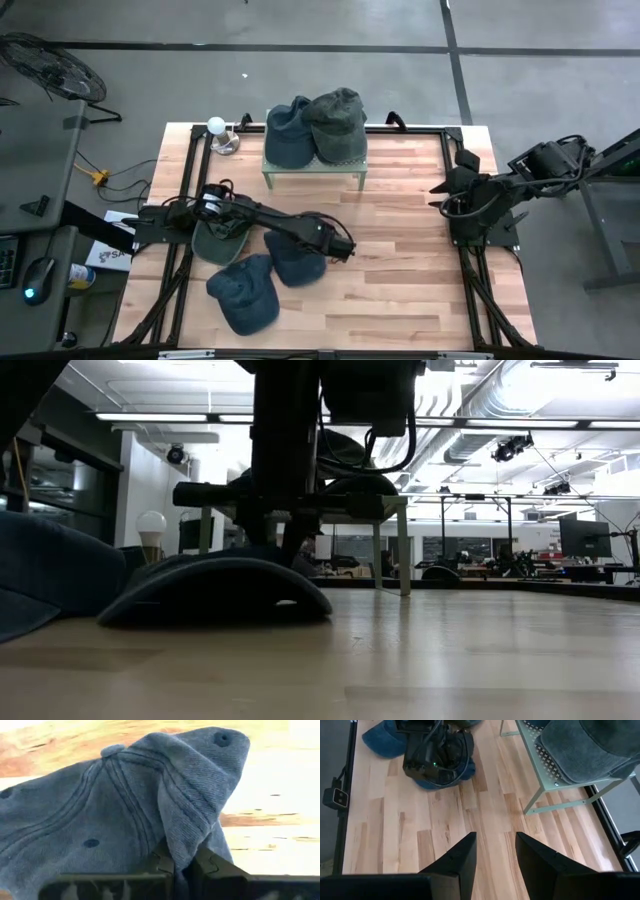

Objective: Pick & Place hat
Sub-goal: Stack the top blue cap on the blue cap on the shelf

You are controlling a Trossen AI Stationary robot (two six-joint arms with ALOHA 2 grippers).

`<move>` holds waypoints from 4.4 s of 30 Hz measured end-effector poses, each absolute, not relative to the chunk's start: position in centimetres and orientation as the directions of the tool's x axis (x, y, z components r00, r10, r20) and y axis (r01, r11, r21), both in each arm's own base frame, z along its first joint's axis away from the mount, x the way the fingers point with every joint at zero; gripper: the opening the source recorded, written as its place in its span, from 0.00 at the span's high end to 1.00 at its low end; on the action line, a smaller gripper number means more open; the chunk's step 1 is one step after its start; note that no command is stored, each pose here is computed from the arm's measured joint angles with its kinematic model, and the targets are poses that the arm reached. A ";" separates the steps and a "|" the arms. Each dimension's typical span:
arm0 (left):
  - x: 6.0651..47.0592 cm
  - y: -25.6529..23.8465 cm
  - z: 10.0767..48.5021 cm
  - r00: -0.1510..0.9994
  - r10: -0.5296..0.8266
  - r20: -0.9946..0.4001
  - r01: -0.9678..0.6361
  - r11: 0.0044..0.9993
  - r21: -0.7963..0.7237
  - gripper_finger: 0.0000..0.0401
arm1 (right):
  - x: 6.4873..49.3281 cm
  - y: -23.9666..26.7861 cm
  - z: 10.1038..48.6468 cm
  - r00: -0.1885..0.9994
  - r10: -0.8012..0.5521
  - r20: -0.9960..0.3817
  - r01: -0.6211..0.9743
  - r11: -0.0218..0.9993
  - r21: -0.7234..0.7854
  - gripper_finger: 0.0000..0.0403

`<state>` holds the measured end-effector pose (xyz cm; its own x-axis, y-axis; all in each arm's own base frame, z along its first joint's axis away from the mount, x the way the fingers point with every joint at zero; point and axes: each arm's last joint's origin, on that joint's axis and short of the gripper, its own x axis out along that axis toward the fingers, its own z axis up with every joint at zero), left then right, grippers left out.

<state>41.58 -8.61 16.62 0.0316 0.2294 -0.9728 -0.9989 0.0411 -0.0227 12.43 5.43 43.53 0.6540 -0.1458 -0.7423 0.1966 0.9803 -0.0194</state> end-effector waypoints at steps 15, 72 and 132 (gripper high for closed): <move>42.4 -8.6 26.0 0.113 0.265 -0.958 -0.983 0.167 -0.070 0.99 | 12.2 5.4 43.6 0.653 -0.126 -0.747 0.138 0.989 -0.047 0.68; 31.6 8.2 49.7 0.607 0.652 -0.454 -0.794 0.516 -0.322 0.99 | 10.3 3.8 44.5 0.728 -0.247 -0.640 0.327 0.945 0.007 0.68; 36.9 14.4 36.3 0.177 0.632 -0.754 -0.847 0.488 0.211 0.99 | 13.2 5.0 43.7 0.680 -0.400 -0.615 0.556 0.828 0.076 0.68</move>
<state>36.86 14.43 36.29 0.1766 0.6324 -0.7542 -0.8473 0.4876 0.2105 13.22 5.05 43.70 0.6800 -0.4000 -0.6145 0.5559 0.8277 0.0764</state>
